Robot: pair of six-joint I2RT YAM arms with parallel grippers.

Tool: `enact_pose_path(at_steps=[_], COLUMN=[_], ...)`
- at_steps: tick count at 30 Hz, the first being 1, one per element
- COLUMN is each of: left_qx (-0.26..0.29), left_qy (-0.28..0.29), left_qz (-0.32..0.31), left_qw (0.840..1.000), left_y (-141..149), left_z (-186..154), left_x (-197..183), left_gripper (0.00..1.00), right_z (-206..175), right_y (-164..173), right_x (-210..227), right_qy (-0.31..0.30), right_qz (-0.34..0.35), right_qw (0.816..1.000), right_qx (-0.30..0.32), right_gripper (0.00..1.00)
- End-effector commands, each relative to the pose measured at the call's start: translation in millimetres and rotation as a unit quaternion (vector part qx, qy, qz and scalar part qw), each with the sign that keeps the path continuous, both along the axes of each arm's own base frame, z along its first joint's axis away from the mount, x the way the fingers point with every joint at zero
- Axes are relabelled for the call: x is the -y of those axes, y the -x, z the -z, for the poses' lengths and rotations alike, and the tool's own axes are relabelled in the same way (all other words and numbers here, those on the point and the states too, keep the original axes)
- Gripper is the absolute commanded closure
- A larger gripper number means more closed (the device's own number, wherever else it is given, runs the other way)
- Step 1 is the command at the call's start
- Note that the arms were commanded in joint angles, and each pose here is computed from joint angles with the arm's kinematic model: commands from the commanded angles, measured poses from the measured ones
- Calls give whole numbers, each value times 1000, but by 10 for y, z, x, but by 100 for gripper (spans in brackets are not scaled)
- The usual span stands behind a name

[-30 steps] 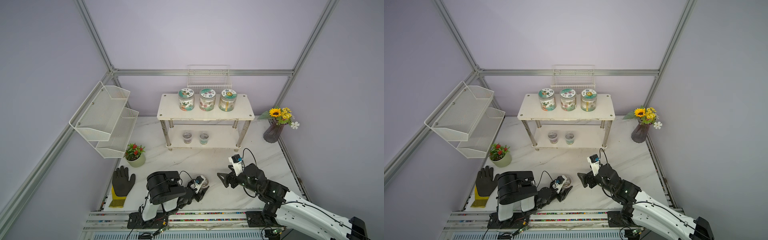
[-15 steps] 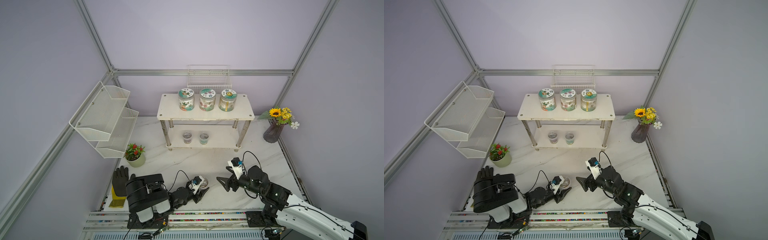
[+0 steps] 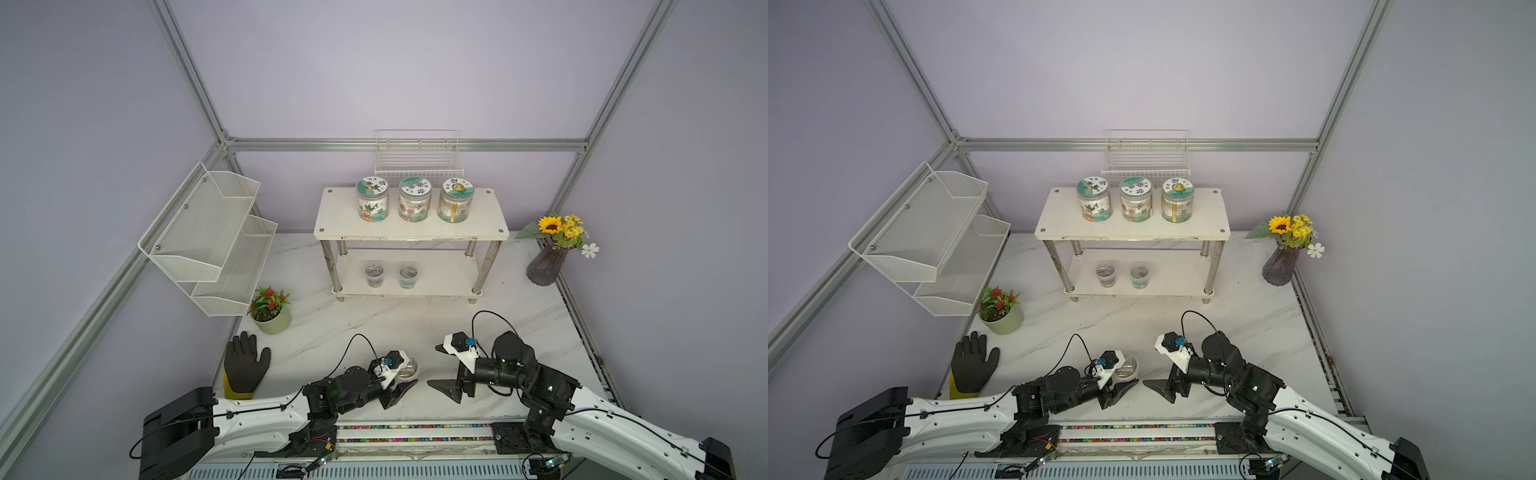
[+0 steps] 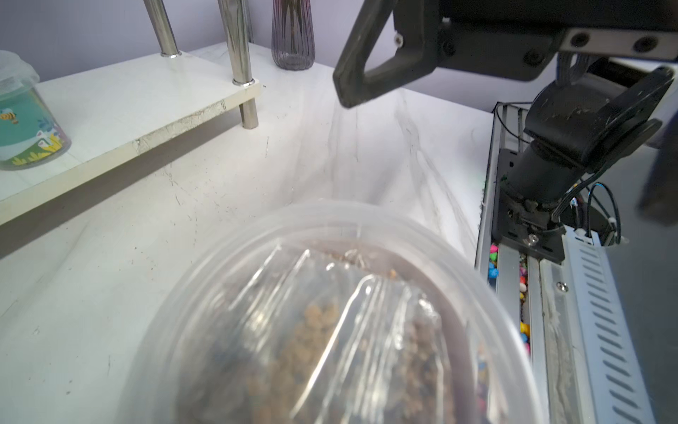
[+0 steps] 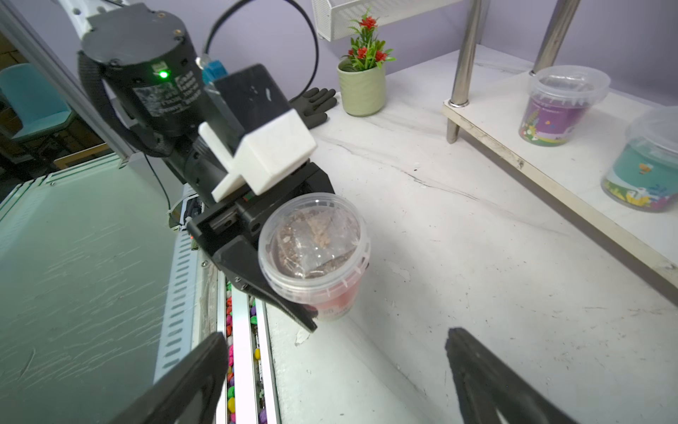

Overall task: Place the seed container on the shelf
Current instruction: Pick up the seed jar at the center of the board.

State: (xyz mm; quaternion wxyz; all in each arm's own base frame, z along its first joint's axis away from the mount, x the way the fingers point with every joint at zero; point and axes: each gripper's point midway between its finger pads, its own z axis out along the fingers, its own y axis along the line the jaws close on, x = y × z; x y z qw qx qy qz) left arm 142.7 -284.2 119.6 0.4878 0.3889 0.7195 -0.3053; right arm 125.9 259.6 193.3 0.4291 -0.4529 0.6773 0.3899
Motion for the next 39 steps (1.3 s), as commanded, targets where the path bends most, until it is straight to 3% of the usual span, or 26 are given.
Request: enact_pose_path(at_steps=[1,21,39], left_qx=[-3,-11,-18], left_qy=[-29,10,12], left_qz=[7,58,85], left_qw=[1000,998,996], left_y=[27,195,276], left_z=[86,-123,-132], left_x=[-52,57,109], left_gripper=[43,40,39], right_z=[-207,-101,55], right_y=[92,164,181], right_x=[-88,-324,-464], right_qy=[-21,-17,8], right_qz=[-44,-98,-137], right_qw=[998,995,991], right_qx=[26,26,3], right_gripper=[4,3,3])
